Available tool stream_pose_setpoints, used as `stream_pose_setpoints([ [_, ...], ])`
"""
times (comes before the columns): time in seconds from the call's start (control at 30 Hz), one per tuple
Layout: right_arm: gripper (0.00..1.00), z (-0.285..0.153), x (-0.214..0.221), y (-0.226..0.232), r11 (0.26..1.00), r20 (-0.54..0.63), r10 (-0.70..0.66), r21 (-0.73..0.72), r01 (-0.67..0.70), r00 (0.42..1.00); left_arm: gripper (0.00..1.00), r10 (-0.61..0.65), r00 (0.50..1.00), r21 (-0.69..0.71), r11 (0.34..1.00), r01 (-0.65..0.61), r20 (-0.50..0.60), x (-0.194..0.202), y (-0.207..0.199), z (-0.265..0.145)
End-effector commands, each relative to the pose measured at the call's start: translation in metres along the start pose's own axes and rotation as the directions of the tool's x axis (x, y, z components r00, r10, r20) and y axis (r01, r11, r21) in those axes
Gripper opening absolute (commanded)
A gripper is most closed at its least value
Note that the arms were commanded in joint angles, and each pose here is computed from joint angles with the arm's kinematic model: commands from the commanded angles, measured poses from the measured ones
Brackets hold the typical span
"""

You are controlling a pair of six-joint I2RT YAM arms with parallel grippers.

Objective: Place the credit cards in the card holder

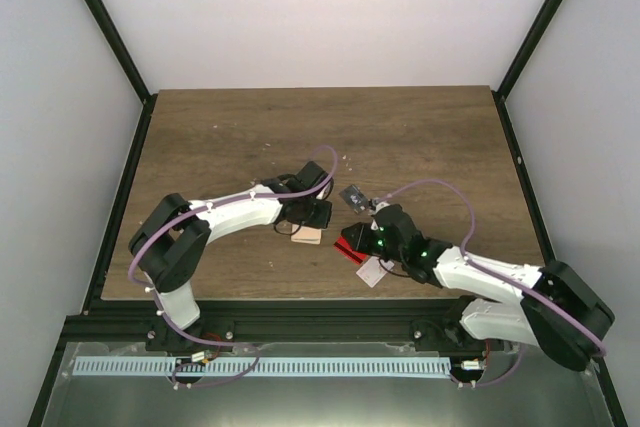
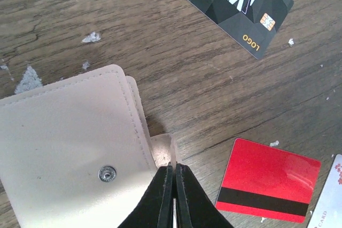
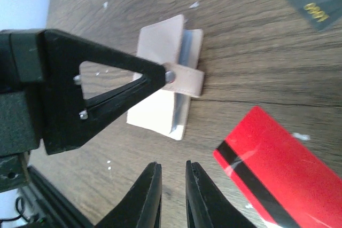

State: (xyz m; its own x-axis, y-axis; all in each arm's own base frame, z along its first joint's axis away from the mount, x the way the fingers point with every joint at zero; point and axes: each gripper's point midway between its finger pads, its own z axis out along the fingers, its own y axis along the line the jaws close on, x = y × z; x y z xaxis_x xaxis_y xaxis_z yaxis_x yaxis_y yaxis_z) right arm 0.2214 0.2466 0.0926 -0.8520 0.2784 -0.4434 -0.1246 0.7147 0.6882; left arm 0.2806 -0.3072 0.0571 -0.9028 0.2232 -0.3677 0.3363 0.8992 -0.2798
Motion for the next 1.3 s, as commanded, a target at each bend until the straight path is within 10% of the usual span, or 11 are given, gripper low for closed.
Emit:
stream_pose_setpoints([
  [0.0,0.15,0.008,0.006,0.029,0.987,-0.047,-0.029,-0.157,0.021,0.999,0.04,0.021,1.000,-0.017,1.000,-0.021,0.007,-0.007,-0.002,-0.001],
  [0.77,0.01,0.081,-0.004,0.051,0.955,-0.074,-0.001,-0.296,-0.021,0.997,0.04,0.054,0.998,0.000,0.999,-0.054,-0.043,-0.010,0.010,0.012],
  [1.27,0.01,0.112,0.014,-0.018,0.994,-0.141,0.105,0.000,-0.106,0.984,0.04,0.082,0.995,0.000,0.997,-0.082,-0.048,-0.018,0.024,0.005],
])
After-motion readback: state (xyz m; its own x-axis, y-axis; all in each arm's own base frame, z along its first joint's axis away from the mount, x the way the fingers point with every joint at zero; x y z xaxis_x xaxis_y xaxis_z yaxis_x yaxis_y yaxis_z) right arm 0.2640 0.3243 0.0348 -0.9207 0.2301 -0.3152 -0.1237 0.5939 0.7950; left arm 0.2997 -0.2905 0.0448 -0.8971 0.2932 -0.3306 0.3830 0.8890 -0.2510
